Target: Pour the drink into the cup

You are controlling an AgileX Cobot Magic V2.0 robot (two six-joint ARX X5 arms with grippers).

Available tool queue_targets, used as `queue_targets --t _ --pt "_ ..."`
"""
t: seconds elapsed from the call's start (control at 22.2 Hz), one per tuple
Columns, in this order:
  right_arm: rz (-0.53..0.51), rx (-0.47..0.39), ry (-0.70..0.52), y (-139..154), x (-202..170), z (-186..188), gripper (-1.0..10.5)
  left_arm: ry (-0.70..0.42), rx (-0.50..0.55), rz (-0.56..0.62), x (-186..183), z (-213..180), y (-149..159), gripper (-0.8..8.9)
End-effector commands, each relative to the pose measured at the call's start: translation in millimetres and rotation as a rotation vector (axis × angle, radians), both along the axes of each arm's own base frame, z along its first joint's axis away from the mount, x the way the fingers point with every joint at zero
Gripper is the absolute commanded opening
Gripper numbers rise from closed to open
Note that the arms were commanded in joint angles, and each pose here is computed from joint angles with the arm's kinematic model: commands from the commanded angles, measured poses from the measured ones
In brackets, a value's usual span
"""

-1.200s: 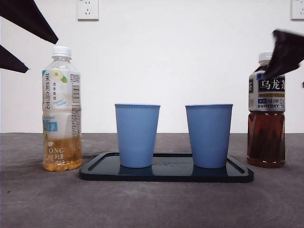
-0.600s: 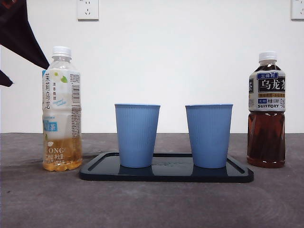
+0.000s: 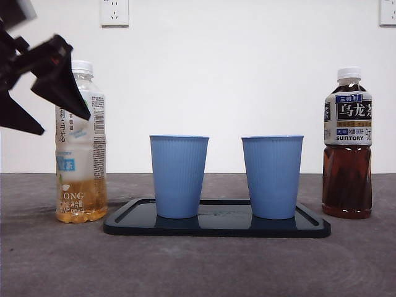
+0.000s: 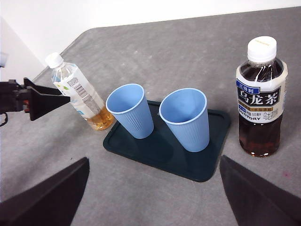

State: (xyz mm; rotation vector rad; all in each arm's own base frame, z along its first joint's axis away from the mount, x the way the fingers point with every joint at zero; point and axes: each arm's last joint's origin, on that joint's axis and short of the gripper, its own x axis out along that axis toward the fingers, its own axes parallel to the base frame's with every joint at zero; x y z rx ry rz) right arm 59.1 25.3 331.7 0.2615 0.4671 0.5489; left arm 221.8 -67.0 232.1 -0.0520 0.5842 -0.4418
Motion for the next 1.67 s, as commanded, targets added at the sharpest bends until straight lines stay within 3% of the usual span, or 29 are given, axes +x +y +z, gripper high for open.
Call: queue_targets --t 0.05,0.77,1.31,1.67 --pt "0.012 -0.015 -0.032 0 -1 5 4.4 -0.015 0.002 -0.018 7 -4 -6 4.65" --pt "-0.007 -0.035 -0.042 -1 0 5 4.4 -0.125 0.011 0.008 32 -18 -21 4.13" --pt "-0.007 -0.035 -0.043 -1 0 5 4.4 -0.168 -0.001 0.013 34 -14 -22 1.17" --pt "-0.007 -0.034 -0.052 -1 0 6 4.4 -0.202 -0.011 0.008 24 4 -20 1.08"
